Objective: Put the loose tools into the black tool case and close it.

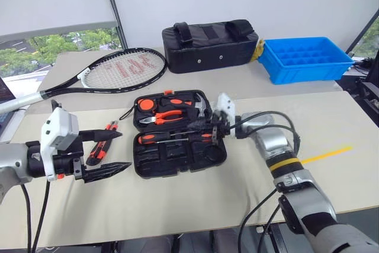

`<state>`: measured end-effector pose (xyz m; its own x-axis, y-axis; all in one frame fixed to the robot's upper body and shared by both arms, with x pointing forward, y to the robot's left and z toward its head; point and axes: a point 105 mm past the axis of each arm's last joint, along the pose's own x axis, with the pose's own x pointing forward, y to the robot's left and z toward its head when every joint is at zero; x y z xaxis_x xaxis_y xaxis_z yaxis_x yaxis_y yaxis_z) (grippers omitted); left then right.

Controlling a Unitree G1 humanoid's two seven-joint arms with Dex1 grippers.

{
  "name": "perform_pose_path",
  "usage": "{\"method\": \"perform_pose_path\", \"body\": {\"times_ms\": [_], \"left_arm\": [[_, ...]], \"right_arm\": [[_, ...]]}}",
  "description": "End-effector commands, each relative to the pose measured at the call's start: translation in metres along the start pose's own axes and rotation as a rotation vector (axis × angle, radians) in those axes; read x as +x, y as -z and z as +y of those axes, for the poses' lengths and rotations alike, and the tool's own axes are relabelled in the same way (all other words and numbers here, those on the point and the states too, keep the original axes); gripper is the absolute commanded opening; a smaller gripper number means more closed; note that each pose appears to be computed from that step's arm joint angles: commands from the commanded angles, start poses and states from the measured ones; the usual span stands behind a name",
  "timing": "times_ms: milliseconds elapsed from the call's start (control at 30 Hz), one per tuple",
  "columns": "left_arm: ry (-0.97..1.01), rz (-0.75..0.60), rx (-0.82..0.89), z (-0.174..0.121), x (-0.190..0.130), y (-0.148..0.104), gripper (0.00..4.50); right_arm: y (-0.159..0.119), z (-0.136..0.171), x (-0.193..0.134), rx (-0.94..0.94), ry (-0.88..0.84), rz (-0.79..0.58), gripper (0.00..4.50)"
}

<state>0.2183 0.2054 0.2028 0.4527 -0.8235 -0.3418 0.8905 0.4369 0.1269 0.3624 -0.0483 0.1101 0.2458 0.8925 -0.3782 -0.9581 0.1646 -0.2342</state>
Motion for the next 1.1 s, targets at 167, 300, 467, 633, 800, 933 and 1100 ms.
{"method": "perform_pose_path", "body": {"times_ms": [167, 300, 467, 633, 800, 933, 1100], "left_arm": [[-0.030, 0.026, 0.024, 0.002, -0.006, 0.003, 4.50], [-0.128, -0.015, 0.000, 0.013, -0.011, 0.008, 4.50], [-0.432, -0.076, -0.105, 0.046, -0.030, 0.037, 4.50], [-0.801, -0.136, -0.166, 0.082, -0.070, 0.069, 4.50], [-0.994, 0.131, -0.245, 0.087, -0.094, 0.136, 4.50], [-1.060, 0.133, -0.287, 0.091, -0.100, 0.147, 4.50], [-1.108, 0.157, -0.369, 0.089, -0.103, 0.164, 4.50]], "right_arm": [[0.037, 0.024, 0.002, -0.105, -0.098, 0.211, 0.02], [-0.010, 0.003, 0.002, -0.085, 0.028, -0.051, 0.02], [-0.069, 0.002, -0.024, -0.021, -0.037, -0.338, 0.59], [-0.105, 0.007, -0.048, -0.027, -0.074, -0.467, 2.16], [-0.114, 0.011, -0.064, -0.033, -0.110, -0.502, 3.83], [-0.112, 0.012, -0.068, -0.050, -0.129, -0.495, 4.43], [-0.108, 0.016, -0.067, -0.117, -0.168, -0.444, 4.43]]}}
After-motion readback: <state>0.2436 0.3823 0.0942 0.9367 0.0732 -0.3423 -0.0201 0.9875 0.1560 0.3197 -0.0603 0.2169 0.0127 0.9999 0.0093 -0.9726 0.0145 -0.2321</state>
